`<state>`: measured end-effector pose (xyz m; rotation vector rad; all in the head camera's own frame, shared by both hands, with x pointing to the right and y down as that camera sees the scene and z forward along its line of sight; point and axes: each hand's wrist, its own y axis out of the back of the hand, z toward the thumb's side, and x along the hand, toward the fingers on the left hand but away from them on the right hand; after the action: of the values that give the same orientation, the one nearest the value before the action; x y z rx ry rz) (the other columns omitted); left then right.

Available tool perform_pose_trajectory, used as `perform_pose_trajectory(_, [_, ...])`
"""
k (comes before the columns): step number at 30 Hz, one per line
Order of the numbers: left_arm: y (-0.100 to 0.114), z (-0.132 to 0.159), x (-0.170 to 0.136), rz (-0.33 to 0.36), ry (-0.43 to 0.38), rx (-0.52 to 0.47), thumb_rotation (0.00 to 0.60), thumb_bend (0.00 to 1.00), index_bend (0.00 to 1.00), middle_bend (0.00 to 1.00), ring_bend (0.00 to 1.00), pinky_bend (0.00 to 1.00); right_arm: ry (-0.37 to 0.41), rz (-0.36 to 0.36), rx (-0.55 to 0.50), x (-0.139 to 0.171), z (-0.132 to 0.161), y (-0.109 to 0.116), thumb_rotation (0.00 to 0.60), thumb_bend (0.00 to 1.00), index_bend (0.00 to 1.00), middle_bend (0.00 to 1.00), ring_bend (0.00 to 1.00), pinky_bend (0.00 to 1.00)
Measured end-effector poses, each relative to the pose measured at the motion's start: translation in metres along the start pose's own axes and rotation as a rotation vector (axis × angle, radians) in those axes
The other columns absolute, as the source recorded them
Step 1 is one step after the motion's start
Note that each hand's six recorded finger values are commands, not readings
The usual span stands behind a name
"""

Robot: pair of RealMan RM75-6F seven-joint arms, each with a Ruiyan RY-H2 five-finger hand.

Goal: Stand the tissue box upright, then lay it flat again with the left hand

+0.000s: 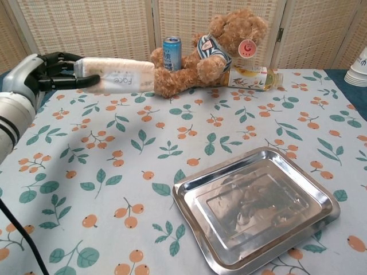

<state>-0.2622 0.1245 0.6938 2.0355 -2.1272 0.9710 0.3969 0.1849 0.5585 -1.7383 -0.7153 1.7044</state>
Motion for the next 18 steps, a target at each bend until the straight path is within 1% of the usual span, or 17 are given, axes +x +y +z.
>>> perform_pose_trajectory(6, [-0.006,-0.022,-0.007,-0.008,-0.02,0.03,0.6,0.18,0.41,0.59,0.32,0.17,-0.004,0.0,0.004,0.0,-0.001,0.0,0.6,0.12,0.18,0.05,0.0,0.0])
perform_pose_trajectory(13, [-0.012,-0.033,-0.009,-0.02,-0.075,0.085,0.6,0.18,0.4,0.57,0.31,0.17,-0.004,-0.001,0.009,0.0,-0.001,-0.001,0.6,0.12,0.18,0.05,0.0,0.0])
perform_pose_trajectory(18, [-0.013,-0.046,-0.011,-0.021,-0.076,0.109,0.6,0.18,0.39,0.56,0.3,0.17,-0.007,0.001,0.01,0.0,-0.001,-0.001,0.6,0.12,0.18,0.05,0.0,0.0])
